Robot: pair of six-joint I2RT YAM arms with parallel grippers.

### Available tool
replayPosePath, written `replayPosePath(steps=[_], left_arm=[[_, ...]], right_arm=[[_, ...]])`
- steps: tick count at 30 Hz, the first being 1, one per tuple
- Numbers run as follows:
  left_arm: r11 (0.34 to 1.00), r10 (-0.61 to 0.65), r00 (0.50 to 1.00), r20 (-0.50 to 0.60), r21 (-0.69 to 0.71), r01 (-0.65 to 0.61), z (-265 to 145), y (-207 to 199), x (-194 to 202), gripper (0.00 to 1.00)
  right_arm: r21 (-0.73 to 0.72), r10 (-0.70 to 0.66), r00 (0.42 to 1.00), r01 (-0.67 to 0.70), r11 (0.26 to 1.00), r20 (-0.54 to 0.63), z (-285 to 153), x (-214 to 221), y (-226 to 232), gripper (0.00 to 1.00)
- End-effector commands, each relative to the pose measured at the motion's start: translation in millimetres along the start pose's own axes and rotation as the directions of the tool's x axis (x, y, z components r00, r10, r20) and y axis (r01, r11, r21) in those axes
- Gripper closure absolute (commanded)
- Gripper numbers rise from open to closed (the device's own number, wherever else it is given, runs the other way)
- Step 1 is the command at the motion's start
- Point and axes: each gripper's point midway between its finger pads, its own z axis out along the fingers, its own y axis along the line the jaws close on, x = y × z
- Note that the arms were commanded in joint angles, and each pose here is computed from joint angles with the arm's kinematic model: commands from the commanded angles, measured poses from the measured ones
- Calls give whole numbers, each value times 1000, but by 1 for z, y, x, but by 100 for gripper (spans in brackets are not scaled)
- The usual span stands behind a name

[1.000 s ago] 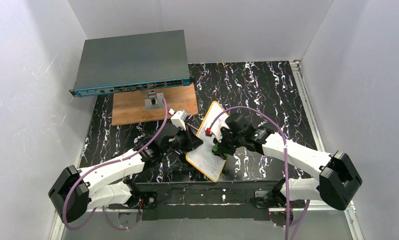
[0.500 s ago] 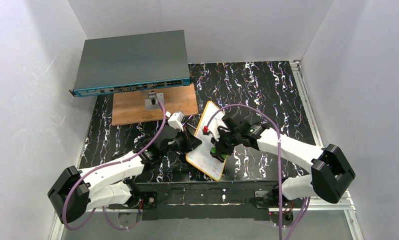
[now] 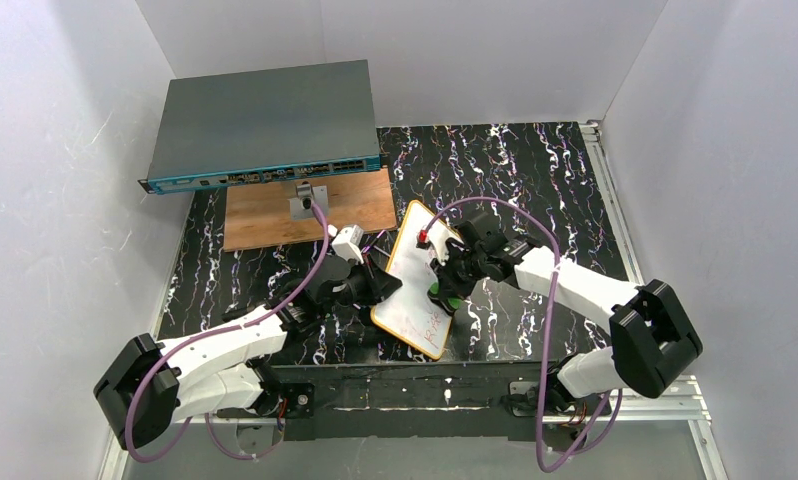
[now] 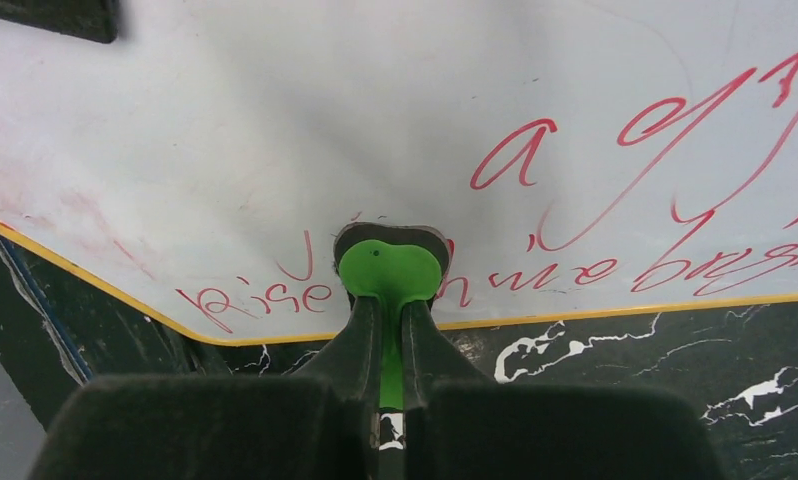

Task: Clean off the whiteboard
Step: Erase the whiteboard at the center of the board.

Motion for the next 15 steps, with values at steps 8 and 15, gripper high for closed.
replayPosePath(steps=[8, 15], left_arm=[[993, 103, 995, 12, -55, -102, 3, 21, 3, 100], [991, 117, 993, 9, -61, -116, 2, 24, 3, 100]], right_arm=[[-281, -146, 989, 148, 948, 27, 5, -8, 71, 99], [-222, -113, 993, 114, 968, 21, 6, -16, 61, 99]])
